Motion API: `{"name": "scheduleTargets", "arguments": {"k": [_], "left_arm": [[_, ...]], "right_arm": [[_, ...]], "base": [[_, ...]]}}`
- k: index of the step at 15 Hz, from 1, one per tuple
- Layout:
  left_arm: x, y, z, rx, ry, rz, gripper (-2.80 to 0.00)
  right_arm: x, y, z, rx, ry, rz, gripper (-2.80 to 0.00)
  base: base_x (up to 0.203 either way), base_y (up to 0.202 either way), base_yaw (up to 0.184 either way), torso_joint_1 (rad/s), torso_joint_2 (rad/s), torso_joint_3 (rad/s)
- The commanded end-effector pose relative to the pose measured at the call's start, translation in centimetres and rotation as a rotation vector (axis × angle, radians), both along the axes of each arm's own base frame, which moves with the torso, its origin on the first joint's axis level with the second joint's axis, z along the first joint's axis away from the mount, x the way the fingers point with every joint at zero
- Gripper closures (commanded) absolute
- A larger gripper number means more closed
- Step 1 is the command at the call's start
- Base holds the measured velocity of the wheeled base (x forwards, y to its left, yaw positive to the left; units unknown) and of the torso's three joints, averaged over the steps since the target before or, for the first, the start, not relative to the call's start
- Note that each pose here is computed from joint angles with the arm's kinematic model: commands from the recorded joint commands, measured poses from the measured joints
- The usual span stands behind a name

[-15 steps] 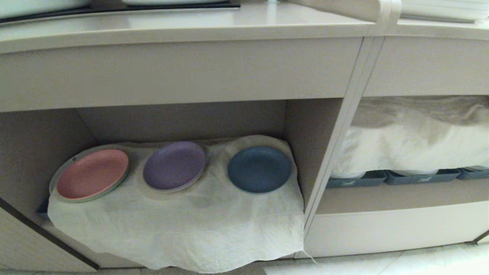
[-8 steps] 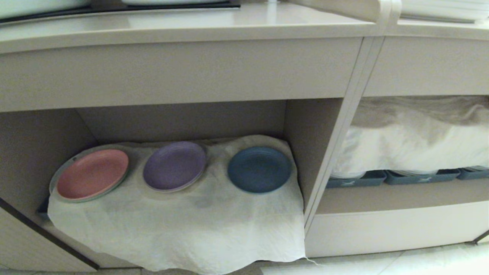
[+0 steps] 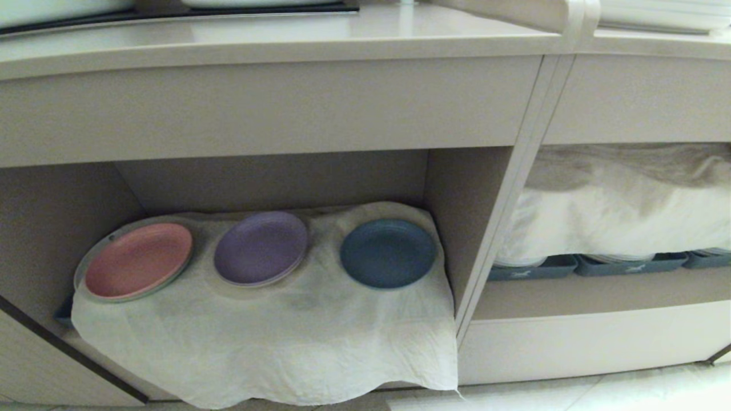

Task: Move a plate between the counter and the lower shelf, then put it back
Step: Pick up the plate in the cupboard

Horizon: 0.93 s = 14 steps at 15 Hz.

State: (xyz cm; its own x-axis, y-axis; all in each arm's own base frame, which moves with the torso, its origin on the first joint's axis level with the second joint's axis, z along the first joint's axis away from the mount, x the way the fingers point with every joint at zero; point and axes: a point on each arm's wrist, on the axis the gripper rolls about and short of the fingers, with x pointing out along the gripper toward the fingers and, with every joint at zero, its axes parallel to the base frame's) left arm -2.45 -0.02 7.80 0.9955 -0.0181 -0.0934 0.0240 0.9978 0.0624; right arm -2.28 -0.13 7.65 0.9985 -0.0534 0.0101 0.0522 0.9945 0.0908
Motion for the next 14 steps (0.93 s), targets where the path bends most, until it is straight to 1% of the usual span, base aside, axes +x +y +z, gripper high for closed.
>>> {"name": "scheduleTargets", "arguments": {"k": [1,5,7,8,14], "left_arm": [[-0.22,-0.01,-0.13,-0.002,-0.028,-0.001,0.00],[-0.19,0.02,-0.16,-0.050,-0.030,0.012,0.00],[-0.05,0.02,-0.14,-0.055,-0.058,0.014,0.00],[0.10,0.02,-0.05,-0.056,-0.097,0.014,0.00],[0.17,0.02,-0.18,-0.056,-0.101,0.016,0.00]], "right_arm": [[0.00,0.00,0.01,0.001,-0.001,0.000,0.00],[0.00,0.00,0.01,0.000,-0.001,0.000,0.00],[0.00,0.00,0.01,0.000,0.000,0.000,0.00],[0.00,0.00,0.01,0.000,-0.001,0.000,0.00],[0.00,0.00,0.01,0.000,-0.001,0.000,0.00]], "base": [[0.000,0.000,0.000,0.000,0.00,0.000],[0.000,0.000,0.000,0.000,0.00,0.000],[0.000,0.000,0.000,0.000,0.00,0.000],[0.000,0.000,0.000,0.000,0.00,0.000],[0.000,0.000,0.000,0.000,0.00,0.000]]}}
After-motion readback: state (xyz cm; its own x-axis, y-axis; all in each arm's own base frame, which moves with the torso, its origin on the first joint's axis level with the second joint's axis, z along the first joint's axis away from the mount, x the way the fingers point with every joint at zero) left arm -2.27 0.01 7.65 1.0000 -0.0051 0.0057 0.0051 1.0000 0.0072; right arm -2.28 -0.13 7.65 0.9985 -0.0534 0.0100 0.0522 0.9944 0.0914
